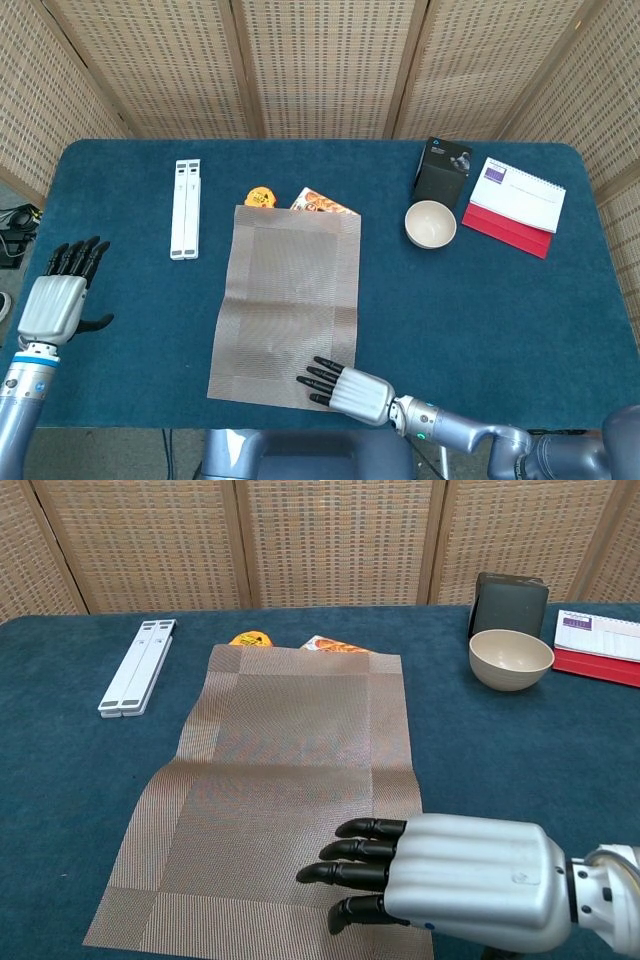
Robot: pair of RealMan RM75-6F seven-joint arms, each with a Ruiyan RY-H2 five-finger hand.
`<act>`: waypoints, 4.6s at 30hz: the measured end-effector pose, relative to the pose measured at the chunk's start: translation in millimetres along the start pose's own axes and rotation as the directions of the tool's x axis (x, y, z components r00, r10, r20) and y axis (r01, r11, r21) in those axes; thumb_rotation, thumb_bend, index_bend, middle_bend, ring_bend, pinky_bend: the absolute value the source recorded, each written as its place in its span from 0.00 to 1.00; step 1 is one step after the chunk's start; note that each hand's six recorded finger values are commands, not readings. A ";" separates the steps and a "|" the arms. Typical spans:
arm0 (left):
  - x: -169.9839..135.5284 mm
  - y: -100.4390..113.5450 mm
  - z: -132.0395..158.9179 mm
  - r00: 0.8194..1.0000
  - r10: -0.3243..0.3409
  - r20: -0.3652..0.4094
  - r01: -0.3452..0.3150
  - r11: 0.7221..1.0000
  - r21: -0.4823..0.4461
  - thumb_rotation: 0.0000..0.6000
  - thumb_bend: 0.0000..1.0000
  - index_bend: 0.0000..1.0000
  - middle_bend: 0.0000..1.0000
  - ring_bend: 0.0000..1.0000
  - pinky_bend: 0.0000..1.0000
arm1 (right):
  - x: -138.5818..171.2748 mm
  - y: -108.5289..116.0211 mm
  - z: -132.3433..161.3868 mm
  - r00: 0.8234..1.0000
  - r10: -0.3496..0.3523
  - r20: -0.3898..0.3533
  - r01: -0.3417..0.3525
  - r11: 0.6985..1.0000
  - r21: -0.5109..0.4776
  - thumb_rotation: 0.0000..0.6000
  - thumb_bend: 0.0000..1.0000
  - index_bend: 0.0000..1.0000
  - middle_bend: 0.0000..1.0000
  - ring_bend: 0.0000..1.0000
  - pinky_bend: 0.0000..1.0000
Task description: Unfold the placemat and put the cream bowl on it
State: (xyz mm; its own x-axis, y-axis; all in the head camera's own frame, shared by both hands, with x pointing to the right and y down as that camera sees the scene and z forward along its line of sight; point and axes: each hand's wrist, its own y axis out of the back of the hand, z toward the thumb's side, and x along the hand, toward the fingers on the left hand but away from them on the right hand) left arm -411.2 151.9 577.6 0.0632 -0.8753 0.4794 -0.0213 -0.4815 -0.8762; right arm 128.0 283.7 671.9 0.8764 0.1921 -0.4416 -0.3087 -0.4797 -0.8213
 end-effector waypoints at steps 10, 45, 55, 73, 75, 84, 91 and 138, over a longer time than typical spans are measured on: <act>-0.1 0.4 0.4 1.000 0.003 0.001 -0.003 1.000 -0.005 1.00 0.00 0.00 0.00 0.00 0.00 | -11.4 -1.2 2.5 1.000 -0.006 -0.007 0.006 1.000 0.009 1.00 0.00 0.26 0.00 0.00 0.00; 0.3 0.5 0.2 1.000 -0.003 0.004 0.003 1.000 -0.023 1.00 0.00 0.00 0.00 0.00 0.00 | -30.1 15.0 -4.0 0.996 -0.090 0.004 0.090 0.996 -0.009 1.00 0.73 0.50 0.01 0.00 0.00; 0.4 -0.6 0.5 1.000 -0.007 0.006 0.007 1.000 -0.023 1.00 0.00 0.00 0.00 0.00 0.00 | -25.0 13.9 -5.7 0.990 -0.137 -0.016 0.137 0.991 0.010 1.00 0.74 0.65 0.06 0.00 0.00; 0.8 -3.8 3.3 1.000 -0.015 0.008 0.015 1.000 -0.014 1.00 0.00 0.00 0.00 0.00 0.00 | 19.8 12.6 -87.0 0.998 -0.054 0.011 0.045 0.910 0.413 1.00 0.54 0.66 0.07 0.00 0.00; 0.8 -3.8 4.1 1.000 -0.015 0.009 0.015 1.000 -0.014 1.00 0.00 0.00 0.00 0.00 0.00 | 25.7 12.9 -102.3 0.999 -0.031 0.014 0.021 0.874 0.485 1.00 0.52 0.67 0.07 0.00 0.00; -0.1 -4.7 5.4 1.000 -0.015 0.008 0.016 1.000 -0.012 1.00 0.00 0.00 0.00 0.00 0.00 | 46.5 21.9 -174.3 0.995 0.067 0.068 -0.095 0.682 0.725 1.00 0.46 0.68 0.03 0.00 0.00; -0.7 -6.5 5.4 1.000 -0.020 0.007 0.020 1.000 -0.005 1.00 0.00 0.00 0.00 0.00 0.00 | 29.3 34.5 -205.9 0.990 0.107 0.088 -0.133 0.554 0.822 1.00 0.32 0.66 0.00 0.00 0.00; 20.7 -129.6 126.1 0.760 -0.293 0.580 0.238 0.956 0.171 1.00 0.00 0.00 0.00 0.00 0.00 | 233.2 22.6 -125.4 0.467 -0.210 0.859 0.389 0.921 0.014 1.00 0.00 0.00 0.00 0.00 0.00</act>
State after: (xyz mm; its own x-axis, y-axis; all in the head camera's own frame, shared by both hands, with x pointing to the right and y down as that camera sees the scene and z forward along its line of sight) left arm -281.3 201.9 694.9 0.6328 -0.4981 0.5928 0.1652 -0.6611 -0.7319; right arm 371.8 210.3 595.6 0.1561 0.9260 -0.3437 0.0520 -0.3552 -0.9334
